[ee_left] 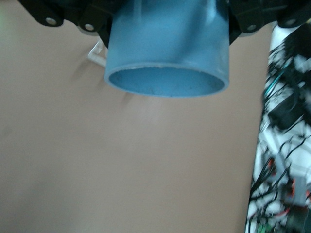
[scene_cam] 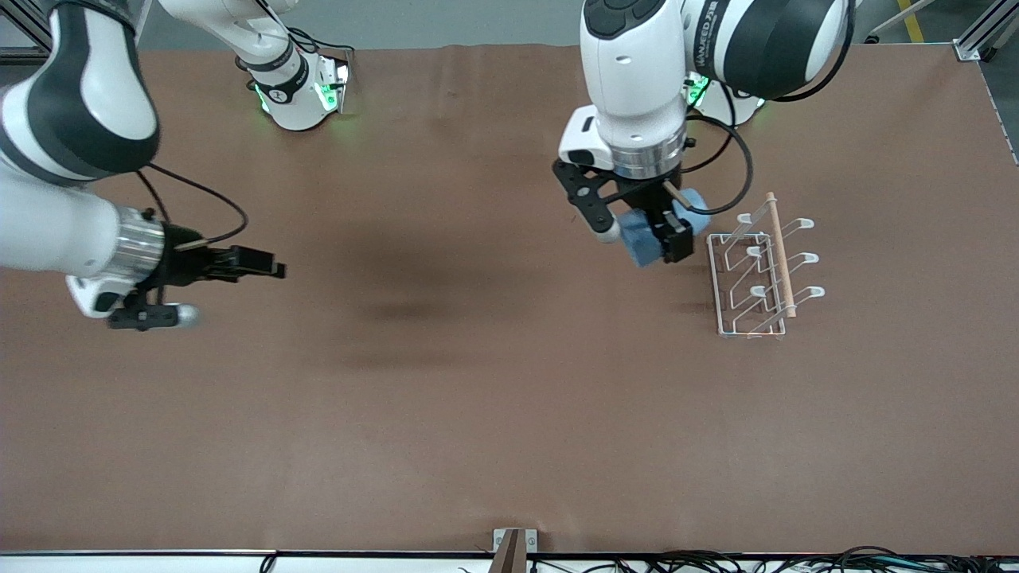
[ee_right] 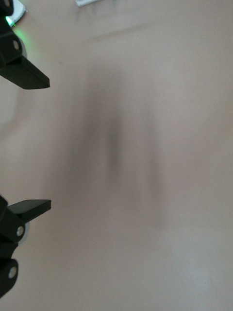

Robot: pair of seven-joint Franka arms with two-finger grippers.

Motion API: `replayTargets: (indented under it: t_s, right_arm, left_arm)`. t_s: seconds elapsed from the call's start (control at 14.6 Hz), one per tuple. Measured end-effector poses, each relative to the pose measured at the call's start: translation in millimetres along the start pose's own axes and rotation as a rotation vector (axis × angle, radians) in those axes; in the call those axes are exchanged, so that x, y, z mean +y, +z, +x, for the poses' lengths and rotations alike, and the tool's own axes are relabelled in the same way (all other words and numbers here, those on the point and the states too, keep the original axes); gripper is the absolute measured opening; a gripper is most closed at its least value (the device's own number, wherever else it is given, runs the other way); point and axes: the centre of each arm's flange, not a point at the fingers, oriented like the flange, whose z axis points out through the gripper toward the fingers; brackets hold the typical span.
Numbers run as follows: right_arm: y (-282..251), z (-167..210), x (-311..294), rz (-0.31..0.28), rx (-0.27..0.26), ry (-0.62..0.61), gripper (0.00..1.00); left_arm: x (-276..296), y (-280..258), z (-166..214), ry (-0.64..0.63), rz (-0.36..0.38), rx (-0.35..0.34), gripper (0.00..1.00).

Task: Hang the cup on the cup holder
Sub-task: 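Open the right gripper and carry the cup toward the holder with the left gripper, then hang the blue cup on a holder hook with the left gripper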

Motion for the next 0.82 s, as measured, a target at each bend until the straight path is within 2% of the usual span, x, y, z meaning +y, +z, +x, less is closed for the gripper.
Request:
replayTargets:
  t_s: [0.07, 0.27, 0.34, 0.55, 0.82]
  right_arm:
    - [-18.2, 2.9, 13.4, -0.027, 0.037, 0.011, 1.0]
    - [-69.9, 4.6, 31.1, -0.178, 0.148, 0.003, 1.0]
    - [-85.1, 2.7, 29.1, -0.209, 0.176, -0.004, 1.0]
    - [-118.8, -7.7, 23.8, -0.244, 0.205, -0.007, 1.0]
    - [-168.0, -25.2, 51.0, -0.257, 0.254, 0.046, 1.0]
  left_arm:
    - [-5.2, 5.2, -7.4, 0.023, 0.019, -0.056, 0.79]
    - [-22.7, 25.6, -30.7, 0.119, 0.045, -0.219, 0.79]
    - [-30.7, 34.6, -38.0, 0.152, 0.052, -0.262, 0.79]
    - [-44.6, 70.2, -50.2, 0.246, 0.085, -0.393, 0.79]
    - [-25.0, 132.8, -42.3, 0.367, 0.154, -0.591, 0.79]
